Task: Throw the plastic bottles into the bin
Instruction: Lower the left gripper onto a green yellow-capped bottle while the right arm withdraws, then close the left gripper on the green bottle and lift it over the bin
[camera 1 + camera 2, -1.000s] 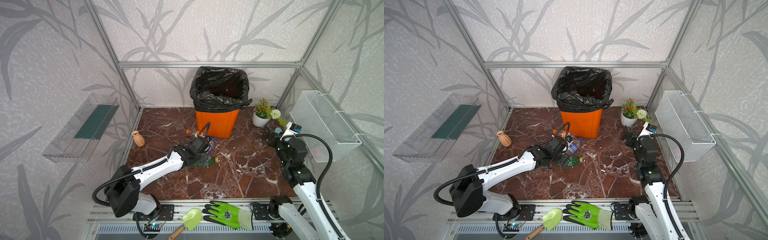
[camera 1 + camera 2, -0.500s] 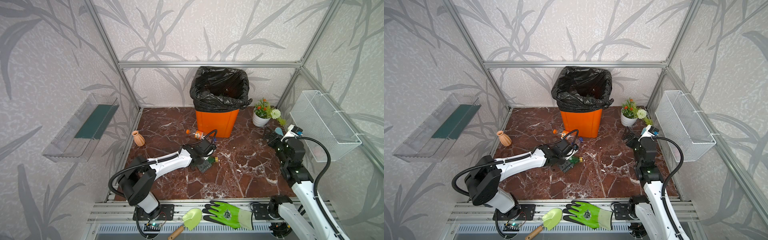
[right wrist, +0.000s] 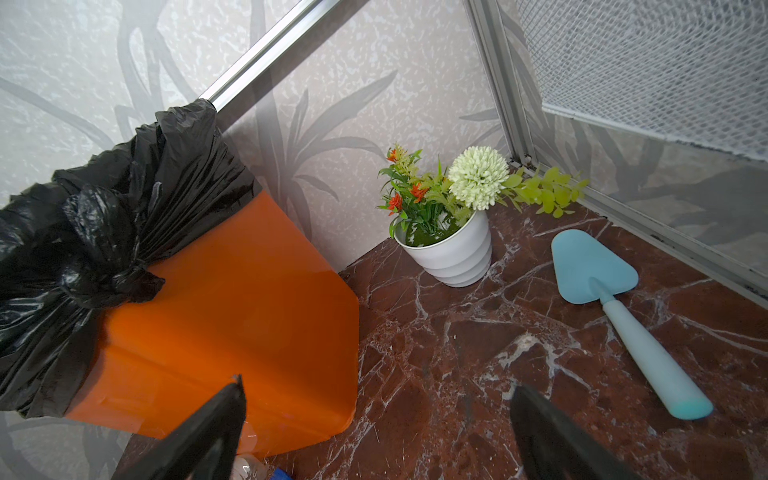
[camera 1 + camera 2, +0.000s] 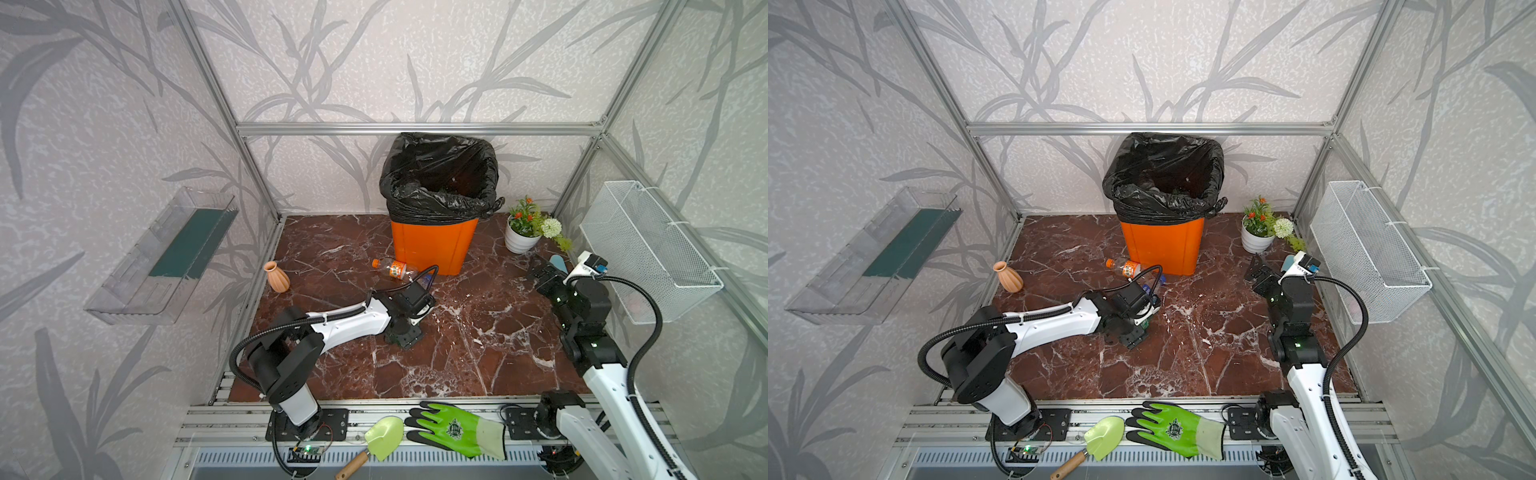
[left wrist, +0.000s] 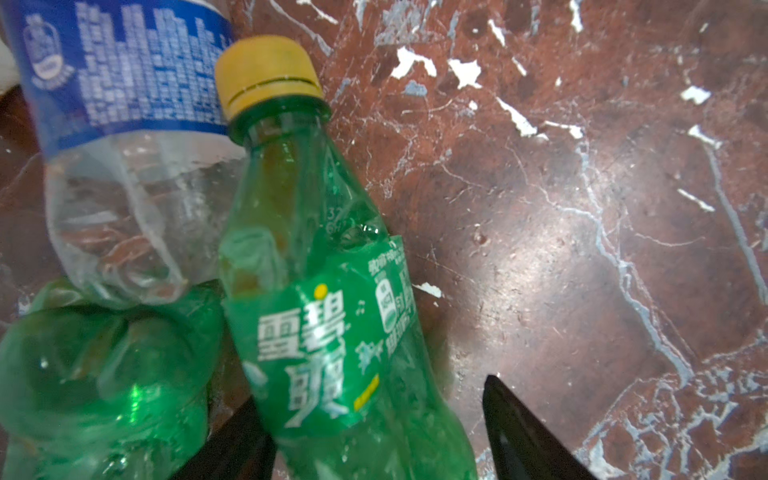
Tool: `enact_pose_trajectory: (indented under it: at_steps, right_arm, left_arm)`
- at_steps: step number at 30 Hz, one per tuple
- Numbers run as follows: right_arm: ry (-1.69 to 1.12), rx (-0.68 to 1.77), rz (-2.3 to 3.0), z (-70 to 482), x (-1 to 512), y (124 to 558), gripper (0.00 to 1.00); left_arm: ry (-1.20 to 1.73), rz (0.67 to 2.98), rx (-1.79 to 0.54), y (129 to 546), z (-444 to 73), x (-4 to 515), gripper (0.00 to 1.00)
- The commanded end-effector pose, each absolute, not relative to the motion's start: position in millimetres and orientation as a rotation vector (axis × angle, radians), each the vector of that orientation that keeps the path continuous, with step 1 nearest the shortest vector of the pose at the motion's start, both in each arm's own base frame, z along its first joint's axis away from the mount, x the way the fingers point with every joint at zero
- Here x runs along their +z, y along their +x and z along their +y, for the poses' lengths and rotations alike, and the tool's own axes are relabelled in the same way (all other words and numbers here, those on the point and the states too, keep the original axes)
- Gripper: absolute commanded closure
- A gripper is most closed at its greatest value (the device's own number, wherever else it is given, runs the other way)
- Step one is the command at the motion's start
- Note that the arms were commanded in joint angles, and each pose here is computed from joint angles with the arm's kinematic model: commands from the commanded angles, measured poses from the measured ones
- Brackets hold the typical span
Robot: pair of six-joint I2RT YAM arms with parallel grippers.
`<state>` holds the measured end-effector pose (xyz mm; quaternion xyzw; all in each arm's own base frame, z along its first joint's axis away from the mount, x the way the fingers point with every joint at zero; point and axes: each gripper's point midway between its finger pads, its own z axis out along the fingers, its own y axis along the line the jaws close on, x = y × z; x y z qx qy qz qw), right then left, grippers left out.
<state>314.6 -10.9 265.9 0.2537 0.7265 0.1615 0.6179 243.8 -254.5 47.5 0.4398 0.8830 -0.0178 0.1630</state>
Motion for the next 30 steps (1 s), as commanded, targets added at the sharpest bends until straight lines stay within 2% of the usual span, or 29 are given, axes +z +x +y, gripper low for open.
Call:
enact_pose_trajectory:
  at_steps: [1,7,16,20,25,30]
  right_arm:
    - [0.599,0.368,1.645,-15,269,313,0.01]
    - [0.61,0.373,1.648,-16,266,313,0.01]
    - [0.62,0.36,1.641,-20,267,310,0.01]
    - [0.625,0.36,1.641,-21,266,310,0.01]
    - [0.627,0.359,1.641,-22,266,309,0.01]
    - [0.63,0.358,1.637,-22,267,309,0.01]
  left_arm:
    - [1.248,2.522,-0.084,242,-261,46,0.29]
    - [1.221,2.529,-0.099,243,-264,39,0.35]
    - [1.198,2.526,-0.108,244,-265,33,0.56]
    - [1.192,2.52,-0.124,245,-267,35,0.61]
    - [1.141,2.479,-0.185,247,-274,52,0.68]
    - [1.02,2.358,-0.288,255,-283,103,0.72]
